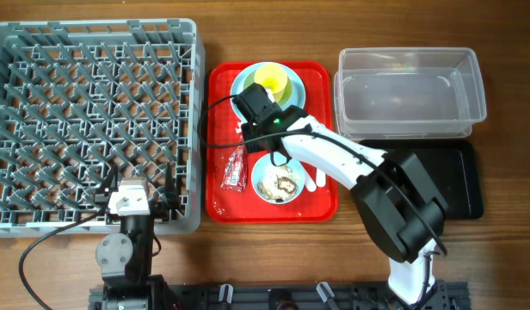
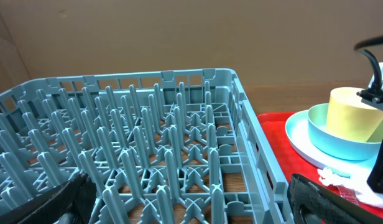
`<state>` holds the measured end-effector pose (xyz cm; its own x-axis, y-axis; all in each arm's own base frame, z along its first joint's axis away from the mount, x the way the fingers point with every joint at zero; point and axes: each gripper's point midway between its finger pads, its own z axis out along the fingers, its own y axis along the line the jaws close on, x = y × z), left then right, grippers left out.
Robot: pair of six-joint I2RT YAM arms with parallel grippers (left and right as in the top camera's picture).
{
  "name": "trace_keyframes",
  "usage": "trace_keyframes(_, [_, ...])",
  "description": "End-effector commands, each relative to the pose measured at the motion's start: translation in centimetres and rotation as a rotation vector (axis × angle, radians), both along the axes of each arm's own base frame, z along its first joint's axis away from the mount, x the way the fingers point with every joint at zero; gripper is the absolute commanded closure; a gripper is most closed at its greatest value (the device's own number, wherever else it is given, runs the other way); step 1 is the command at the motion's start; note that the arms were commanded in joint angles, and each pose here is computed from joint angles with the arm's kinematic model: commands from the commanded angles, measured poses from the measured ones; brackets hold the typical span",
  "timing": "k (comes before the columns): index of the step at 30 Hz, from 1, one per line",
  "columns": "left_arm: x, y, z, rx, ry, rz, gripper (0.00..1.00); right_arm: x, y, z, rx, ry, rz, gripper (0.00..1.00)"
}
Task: Sort waste into correct bins and load items into the dishwasher rack
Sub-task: 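Lower the right gripper and grasp the white crumpled napkin, then carry the napkin with the right gripper to the clear bin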
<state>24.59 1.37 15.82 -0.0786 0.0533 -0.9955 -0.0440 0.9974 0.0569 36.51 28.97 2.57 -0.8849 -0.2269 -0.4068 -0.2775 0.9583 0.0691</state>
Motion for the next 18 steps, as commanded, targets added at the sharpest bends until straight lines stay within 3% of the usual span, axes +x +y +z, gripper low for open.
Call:
trace_keyframes(1, [0.0, 0.0, -0.2, 0.013, 0.002, 0.001, 0.00, -0.6, -1.0, -1.8, -0.032, 0.012, -0.008, 0.72])
trace_keyframes(3, [0.0, 0.0, -0.2, 0.013, 0.002, 0.001, 0.00, -0.6, -1.0, -1.8, -0.032, 0.010, -0.006, 0.77])
trace_keyframes(5, [0.0, 0.0, -0.2, 0.012, 0.002, 0.001, 0.00, -0.3, -0.7, -1.3, -0.017, -0.007, -0.005, 0.96])
trace_keyframes(9, [0.0, 0.0, -0.2, 0.013, 0.002, 0.001, 0.00, 0.7, 0.8, 4.1, 0.064, -0.081, 0.036, 0.96])
trace_keyframes(12, [0.0, 0.0, -0.2, 0.012, 0.002, 0.001, 0.00, 1.7, 1.4, 12.8, 0.152, -0.257, 0.091, 0.96])
trace_keyframes(14, [0.0, 0.0, -0.2, 0.013, 0.002, 0.001, 0.00, 2.6, -0.5, 17.9, 0.144, -0.398, 0.049, 0.96])
trace_keyframes(18, [0.0, 0.0, -0.2, 0.013, 0.002, 0.001, 0.00, 4.3, -9.4, 25.6, -0.044, -0.645, -0.156, 0.96])
